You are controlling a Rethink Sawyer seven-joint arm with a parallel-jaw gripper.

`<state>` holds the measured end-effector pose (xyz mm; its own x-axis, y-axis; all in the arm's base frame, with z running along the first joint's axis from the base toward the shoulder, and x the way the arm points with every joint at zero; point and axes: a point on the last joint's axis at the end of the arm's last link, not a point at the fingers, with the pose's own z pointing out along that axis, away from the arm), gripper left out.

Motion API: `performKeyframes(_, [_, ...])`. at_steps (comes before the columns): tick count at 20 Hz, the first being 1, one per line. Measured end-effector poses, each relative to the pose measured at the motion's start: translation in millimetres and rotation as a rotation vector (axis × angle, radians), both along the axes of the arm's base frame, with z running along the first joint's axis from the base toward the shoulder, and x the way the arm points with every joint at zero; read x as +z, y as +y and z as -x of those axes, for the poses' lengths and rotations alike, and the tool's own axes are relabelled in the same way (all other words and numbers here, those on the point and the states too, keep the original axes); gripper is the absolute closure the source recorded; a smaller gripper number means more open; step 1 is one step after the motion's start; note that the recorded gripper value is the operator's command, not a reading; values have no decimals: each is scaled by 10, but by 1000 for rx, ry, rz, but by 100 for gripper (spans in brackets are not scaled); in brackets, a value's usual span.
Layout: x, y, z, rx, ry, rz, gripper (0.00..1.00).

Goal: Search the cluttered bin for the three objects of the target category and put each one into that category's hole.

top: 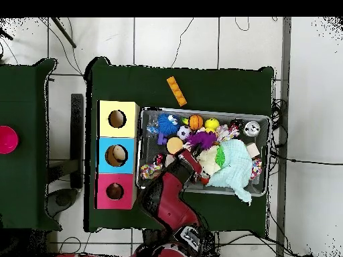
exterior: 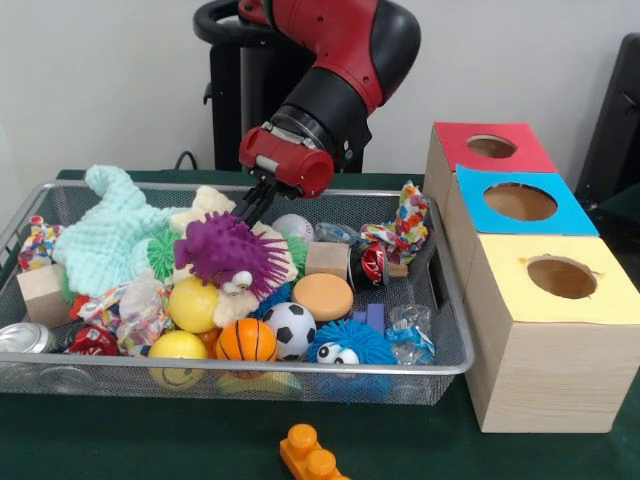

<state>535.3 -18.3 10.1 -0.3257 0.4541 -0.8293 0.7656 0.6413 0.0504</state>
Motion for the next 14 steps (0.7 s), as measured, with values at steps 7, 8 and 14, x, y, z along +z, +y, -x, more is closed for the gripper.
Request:
performKeyframes(7, [-98,41,68,-28,139,-172,100])
performKeyframes(8, [-98,44,73,-27,148,-182,100])
performKeyframes(14, [-63,91,60,0,155,-197,0])
